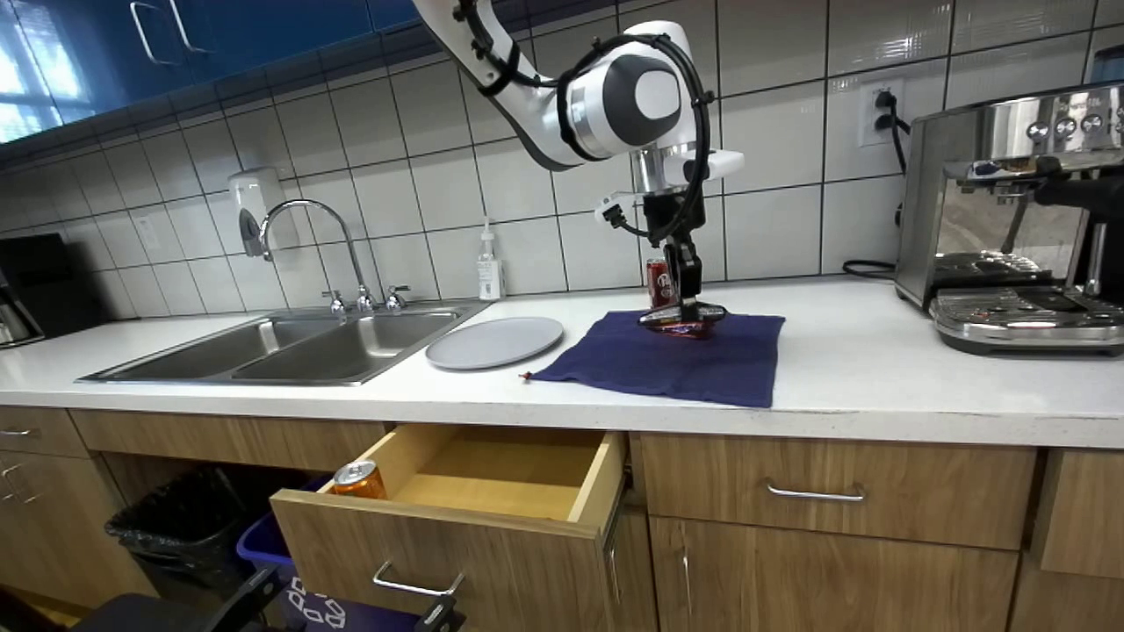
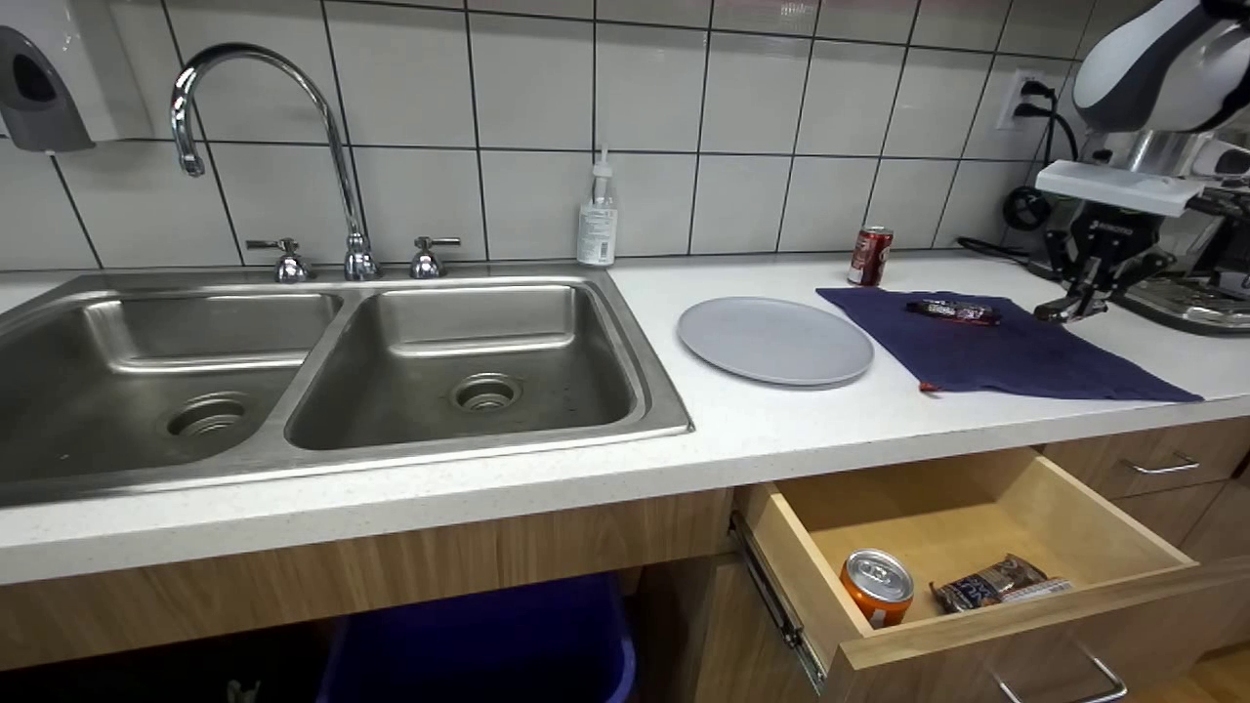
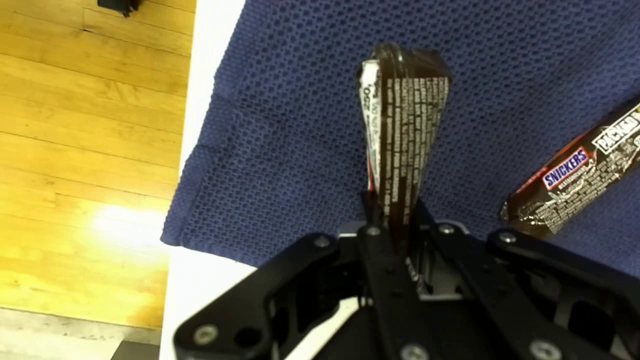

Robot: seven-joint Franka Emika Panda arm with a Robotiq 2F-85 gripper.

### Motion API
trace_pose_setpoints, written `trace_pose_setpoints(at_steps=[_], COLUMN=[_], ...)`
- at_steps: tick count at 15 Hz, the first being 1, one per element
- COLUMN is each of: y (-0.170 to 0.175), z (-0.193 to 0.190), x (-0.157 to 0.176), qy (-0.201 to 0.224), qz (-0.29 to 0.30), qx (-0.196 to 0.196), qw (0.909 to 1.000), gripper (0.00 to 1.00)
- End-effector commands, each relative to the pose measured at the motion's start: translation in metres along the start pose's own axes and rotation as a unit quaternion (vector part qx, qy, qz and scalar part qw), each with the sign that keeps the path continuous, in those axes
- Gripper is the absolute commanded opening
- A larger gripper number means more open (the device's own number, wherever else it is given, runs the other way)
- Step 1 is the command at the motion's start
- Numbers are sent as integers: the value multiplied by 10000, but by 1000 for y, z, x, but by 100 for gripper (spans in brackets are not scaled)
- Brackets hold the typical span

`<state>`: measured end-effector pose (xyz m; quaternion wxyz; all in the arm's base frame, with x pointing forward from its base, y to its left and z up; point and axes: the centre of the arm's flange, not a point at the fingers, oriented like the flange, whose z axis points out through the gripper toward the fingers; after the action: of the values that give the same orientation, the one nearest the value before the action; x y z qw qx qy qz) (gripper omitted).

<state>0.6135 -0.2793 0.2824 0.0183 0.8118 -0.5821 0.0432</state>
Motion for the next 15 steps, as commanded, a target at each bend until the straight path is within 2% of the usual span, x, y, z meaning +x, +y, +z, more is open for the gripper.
trace_pose_setpoints(at_steps=[1, 15], y=[25, 70], z=[-18, -25], x=[-35, -118], qy=[63, -176], qz=[-304, -853], qx=[30, 70], qw=[9995, 9962], gripper=[4, 4])
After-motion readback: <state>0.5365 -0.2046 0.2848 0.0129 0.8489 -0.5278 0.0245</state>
